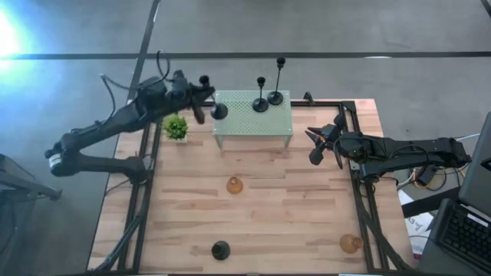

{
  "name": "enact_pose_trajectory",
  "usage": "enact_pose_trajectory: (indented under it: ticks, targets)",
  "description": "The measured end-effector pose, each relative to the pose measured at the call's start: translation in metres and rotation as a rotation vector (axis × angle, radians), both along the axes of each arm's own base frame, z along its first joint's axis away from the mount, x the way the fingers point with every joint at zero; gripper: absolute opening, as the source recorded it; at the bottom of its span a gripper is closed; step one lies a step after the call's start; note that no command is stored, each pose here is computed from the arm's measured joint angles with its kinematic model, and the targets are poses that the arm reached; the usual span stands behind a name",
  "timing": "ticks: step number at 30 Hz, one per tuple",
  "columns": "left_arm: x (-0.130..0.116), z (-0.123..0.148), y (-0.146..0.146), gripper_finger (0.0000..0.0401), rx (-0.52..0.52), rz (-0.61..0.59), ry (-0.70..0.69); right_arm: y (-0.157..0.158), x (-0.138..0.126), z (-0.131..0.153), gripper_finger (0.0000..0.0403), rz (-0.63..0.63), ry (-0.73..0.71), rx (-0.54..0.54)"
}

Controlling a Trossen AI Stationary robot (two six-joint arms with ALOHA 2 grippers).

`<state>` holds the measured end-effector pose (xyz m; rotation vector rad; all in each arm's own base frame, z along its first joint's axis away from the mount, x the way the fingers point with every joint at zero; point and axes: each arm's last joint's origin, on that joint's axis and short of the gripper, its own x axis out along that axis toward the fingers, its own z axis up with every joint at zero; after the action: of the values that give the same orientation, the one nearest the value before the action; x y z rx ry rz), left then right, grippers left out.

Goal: Pick & Place candle stick holders
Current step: Put the black candle holder on the shelf aligned with the other black candle holders

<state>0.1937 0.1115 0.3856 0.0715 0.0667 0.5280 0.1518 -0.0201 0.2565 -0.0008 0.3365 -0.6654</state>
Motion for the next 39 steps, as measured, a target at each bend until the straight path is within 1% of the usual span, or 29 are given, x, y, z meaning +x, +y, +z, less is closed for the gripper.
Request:
enact_pose_trajectory:
  ticks: [3,7,13,16,19,23,29,32,39]
  targets:
    - [0.011,-0.007,0.020,0.0017,0.007,0.020,-0.015,0.000,0.000,0.000,0.0065,0.006,0.011,-0.015]
    - [0.028,-0.015,0.041,0.0017,0.017,0.033,-0.006,0.000,0.000,0.000,0.0065,0.008,0.016,-0.020]
    - [0.048,-0.013,0.066,0.0017,0.029,0.063,0.020,0.000,0.000,0.000,0.0057,0.009,0.020,-0.023]
    - [0.054,-0.011,0.075,0.0017,0.025,0.070,0.025,0.000,0.000,0.000,0.0057,0.010,0.021,-0.023]
    - [0.057,-0.011,0.082,0.0017,0.019,0.078,0.033,0.000,0.000,0.000,0.0061,0.010,0.021,-0.023]
    - [0.059,-0.018,0.092,0.0017,-0.009,0.097,0.053,0.000,0.000,-0.003,0.0066,0.010,0.030,-0.023]
    - [0.060,-0.027,0.101,0.0017,-0.054,0.094,0.058,0.000,0.000,-0.007,0.0060,0.008,0.038,-0.019]
    - [0.057,-0.027,0.100,0.0017,-0.058,0.096,0.074,0.000,0.000,-0.008,0.0055,0.008,0.041,-0.019]
    - [0.046,-0.024,0.106,0.0017,-0.069,0.126,0.063,0.000,-0.001,-0.008,0.0057,0.007,0.041,-0.018]
